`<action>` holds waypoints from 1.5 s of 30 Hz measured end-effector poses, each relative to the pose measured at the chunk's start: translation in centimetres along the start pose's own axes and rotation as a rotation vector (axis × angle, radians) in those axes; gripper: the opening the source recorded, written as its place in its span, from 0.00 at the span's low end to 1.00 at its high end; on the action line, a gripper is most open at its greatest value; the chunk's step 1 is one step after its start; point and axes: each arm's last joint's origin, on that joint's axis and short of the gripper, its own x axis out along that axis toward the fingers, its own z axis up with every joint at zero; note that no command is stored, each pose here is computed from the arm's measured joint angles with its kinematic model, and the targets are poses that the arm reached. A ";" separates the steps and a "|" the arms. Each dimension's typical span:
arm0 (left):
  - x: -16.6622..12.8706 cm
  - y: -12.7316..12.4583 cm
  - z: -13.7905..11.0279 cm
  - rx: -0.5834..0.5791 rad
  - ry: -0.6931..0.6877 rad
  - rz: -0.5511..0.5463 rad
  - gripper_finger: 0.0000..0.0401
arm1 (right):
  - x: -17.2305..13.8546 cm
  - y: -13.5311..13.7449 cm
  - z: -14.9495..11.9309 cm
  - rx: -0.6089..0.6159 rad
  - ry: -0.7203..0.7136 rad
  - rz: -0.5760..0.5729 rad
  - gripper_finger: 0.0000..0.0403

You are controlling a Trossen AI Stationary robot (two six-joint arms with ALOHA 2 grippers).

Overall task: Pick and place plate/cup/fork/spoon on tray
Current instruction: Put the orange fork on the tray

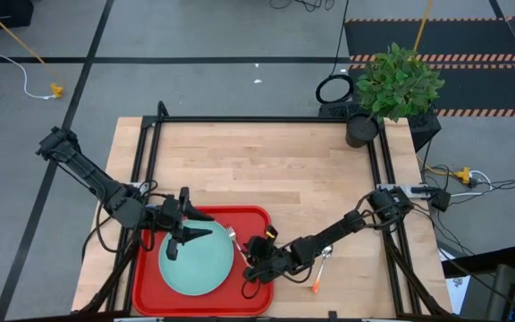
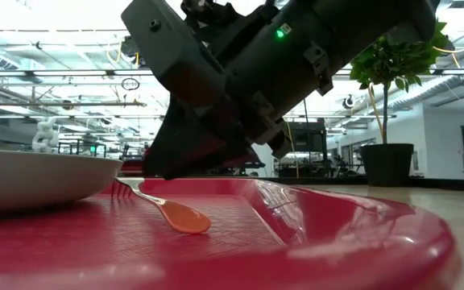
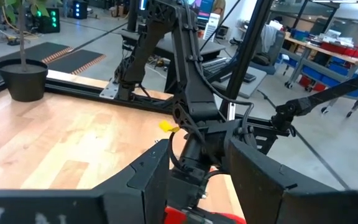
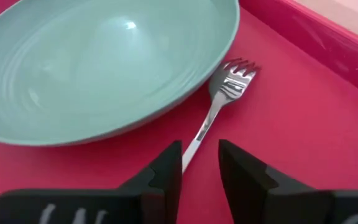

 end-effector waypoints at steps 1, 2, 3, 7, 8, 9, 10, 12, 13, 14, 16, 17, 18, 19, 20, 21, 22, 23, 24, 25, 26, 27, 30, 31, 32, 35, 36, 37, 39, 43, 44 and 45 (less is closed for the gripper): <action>0.0 0.0 0.0 0.010 0.000 0.000 0.41 | 0.0 0.0 0.0 -0.003 0.000 -0.001 0.27; 0.0 0.0 0.0 0.024 0.000 0.001 0.41 | 0.0 0.0 0.0 -0.005 -0.001 -0.002 0.29; 0.0 0.1 0.0 0.036 -0.001 0.003 0.41 | 0.0 0.0 0.0 -0.009 -0.002 -0.003 0.31; 0.2 0.4 0.1 0.066 -0.005 0.020 0.41 | 0.1 -0.1 0.1 -0.063 -0.016 -0.021 0.40; 0.2 0.5 0.2 0.070 -0.007 0.025 0.41 | 0.2 -0.2 0.0 -0.088 -0.020 -0.031 0.41; 0.3 0.5 0.2 0.071 -0.007 0.028 0.41 | 0.4 -0.2 -0.2 -0.111 -0.024 -0.033 0.43; 0.3 0.6 0.2 0.071 -0.008 0.031 0.41 | 0.5 -0.2 -0.3 -0.132 -0.025 -0.037 0.43; 0.4 0.7 0.2 0.075 -0.009 0.037 0.41 | 0.9 -0.3 -0.8 -0.167 -0.026 -0.051 0.44; 0.4 0.8 0.3 0.081 -0.011 0.040 0.41 | 1.1 -0.3 -0.9 -0.171 -0.032 -0.050 0.44; 0.4 0.8 0.3 0.089 -0.012 0.043 0.41 | 1.2 -0.2 -1.1 -0.177 -0.038 -0.046 0.44; 0.5 0.9 0.4 0.104 -0.019 0.050 0.41 | 1.2 0.0 -1.2 -0.187 -0.048 -0.034 0.43; 0.5 1.0 0.4 0.111 -0.021 0.053 0.41 | 1.2 0.0 -1.2 -0.189 -0.048 -0.036 0.43; 0.6 1.1 0.5 0.116 -0.026 0.056 0.41 | 1.1 0.1 -1.2 -0.191 -0.048 -0.034 0.43; 0.6 1.1 0.5 0.116 -0.028 0.059 0.41 | 1.1 0.1 -1.3 -0.192 -0.046 -0.034 0.43; 0.6 1.2 0.6 0.115 -0.030 0.061 0.41 | 1.0 0.2 -1.3 -0.192 -0.046 -0.033 0.43; 0.7 1.2 0.6 0.115 -0.032 0.063 0.41 | 1.0 0.2 -1.3 -0.192 -0.048 -0.032 0.43; 0.7 1.2 0.6 0.114 -0.033 0.065 0.41 | 1.0 0.2 -1.3 -0.191 -0.050 -0.031 0.43; 0.7 1.3 0.6 0.114 -0.033 0.065 0.41 | 1.0 0.3 -1.3 -0.187 -0.054 -0.029 0.43; 0.7 1.3 0.6 0.115 -0.033 0.065 0.41 | 1.0 0.3 -1.2 -0.182 -0.058 -0.025 0.43; 0.7 1.3 0.6 0.119 -0.033 0.065 0.41 | 1.0 0.3 -1.2 -0.179 -0.062 -0.022 0.43; 0.7 1.2 0.6 0.118 -0.033 0.064 0.41 | 1.0 0.4 -1.2 -0.176 -0.065 -0.021 0.43; 0.7 1.2 0.6 0.118 -0.033 0.064 0.41 | 1.0 0.4 -1.2 -0.175 -0.066 -0.020 0.43; 0.7 1.2 0.6 0.111 -0.035 0.064 0.41 | 1.4 0.2 -1.6 -0.178 -0.060 -0.031 0.43; 0.7 1.2 0.6 0.109 -0.037 0.063 0.41 | 1.6 0.1 -1.7 -0.175 -0.061 -0.040 0.43; 0.7 1.2 0.7 0.107 -0.040 0.063 0.41 | 1.9 0.0 -1.9 -0.170 -0.061 -0.043 0.43; 0.7 1.2 0.8 0.108 -0.046 0.061 0.41 | 2.4 -0.2 -2.3 -0.153 -0.053 -0.050 0.43; 0.7 1.2 0.8 0.109 -0.048 0.061 0.41 | 2.4 -0.2 -2.3 -0.153 -0.052 -0.051 0.43; 0.7 1.2 0.8 0.109 -0.048 0.061 0.41 | 2.4 -0.3 -2.4 -0.154 -0.050 -0.052 0.43; 0.7 1.2 0.8 0.109 -0.048 0.061 0.41 | 2.4 -0.3 -2.4 -0.158 -0.049 -0.054 0.43; 0.7 1.2 0.9 0.103 -0.057 0.059 0.41 | 2.4 -0.3 -2.4 -0.155 -0.048 -0.053 0.43; 0.7 1.2 0.9 0.103 -0.058 0.058 0.41 | 2.4 -0.2 -2.5 -0.140 -0.048 -0.052 0.42; 0.7 1.2 0.9 0.102 -0.059 0.058 0.41 | 2.4 -0.2 -2.5 -0.123 -0.047 -0.052 0.41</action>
